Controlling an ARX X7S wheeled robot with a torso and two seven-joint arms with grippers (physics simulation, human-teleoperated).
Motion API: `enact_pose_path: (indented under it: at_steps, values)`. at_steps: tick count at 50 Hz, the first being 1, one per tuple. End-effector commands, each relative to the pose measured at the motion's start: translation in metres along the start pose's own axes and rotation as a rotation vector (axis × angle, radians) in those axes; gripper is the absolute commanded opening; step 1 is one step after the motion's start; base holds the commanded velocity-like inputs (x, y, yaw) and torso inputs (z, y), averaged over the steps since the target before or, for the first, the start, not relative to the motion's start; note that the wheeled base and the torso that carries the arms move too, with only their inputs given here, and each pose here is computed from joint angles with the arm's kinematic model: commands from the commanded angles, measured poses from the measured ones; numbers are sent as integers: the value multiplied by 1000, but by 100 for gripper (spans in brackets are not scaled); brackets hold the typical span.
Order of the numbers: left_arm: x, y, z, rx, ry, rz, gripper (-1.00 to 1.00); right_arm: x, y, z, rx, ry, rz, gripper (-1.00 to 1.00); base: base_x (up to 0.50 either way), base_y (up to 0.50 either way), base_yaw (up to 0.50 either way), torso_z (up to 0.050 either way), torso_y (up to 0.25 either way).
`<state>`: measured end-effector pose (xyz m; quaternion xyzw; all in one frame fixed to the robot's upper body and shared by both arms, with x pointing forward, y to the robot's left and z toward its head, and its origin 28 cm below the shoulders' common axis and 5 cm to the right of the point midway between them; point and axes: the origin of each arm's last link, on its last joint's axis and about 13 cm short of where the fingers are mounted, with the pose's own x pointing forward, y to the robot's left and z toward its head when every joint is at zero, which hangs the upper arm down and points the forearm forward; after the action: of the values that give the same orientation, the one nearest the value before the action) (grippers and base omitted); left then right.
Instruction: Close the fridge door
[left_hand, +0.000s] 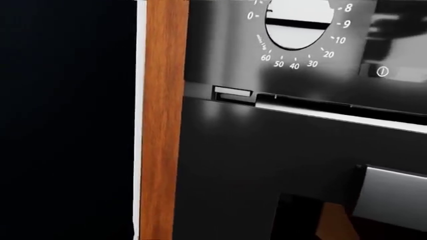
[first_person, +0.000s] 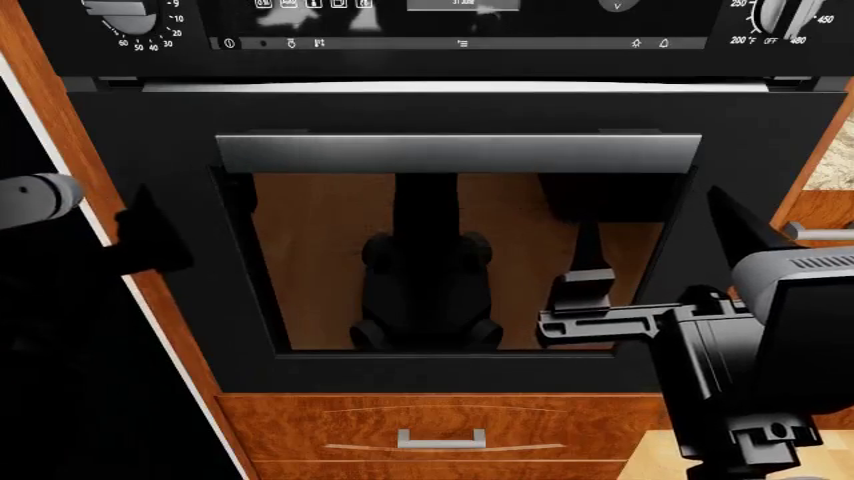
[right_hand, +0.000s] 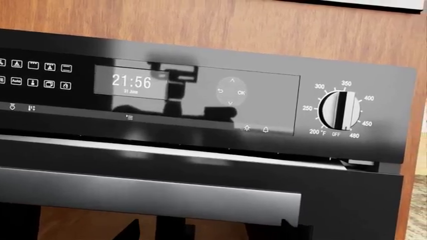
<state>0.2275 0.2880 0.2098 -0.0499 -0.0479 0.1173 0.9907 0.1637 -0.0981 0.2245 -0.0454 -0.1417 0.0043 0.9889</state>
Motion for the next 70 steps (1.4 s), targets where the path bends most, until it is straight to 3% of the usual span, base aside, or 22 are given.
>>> enact_pose_path:
  at_steps: [1, 23, 41, 49, 61, 70]
  values:
    - [5, 7, -2, -3, 10, 31, 100, 0, 0, 1, -1, 0, -1, 100, 0, 0, 0, 0, 0]
    - [-6, 30, -1, -5, 18, 55, 100, 0, -1, -3, 1, 9, -8, 100, 0, 0, 0, 0, 0]
    - [-23, 51, 11, 0, -73, -13, 100, 1, -2, -3, -1, 14, -14, 100, 0, 0, 0, 0, 0]
    - [-23, 58, 1, 61, -112, -61, 100, 1, -2, -3, -3, 14, -14, 100, 0, 0, 0, 0, 0]
    - [-5, 66, -21, 127, -133, -36, 100, 1, -1, -5, -5, 18, -12, 100, 0, 0, 0, 0, 0]
    - [-5, 76, -26, 164, -159, -57, 100, 1, 0, -5, -5, 21, -10, 100, 0, 0, 0, 0, 0]
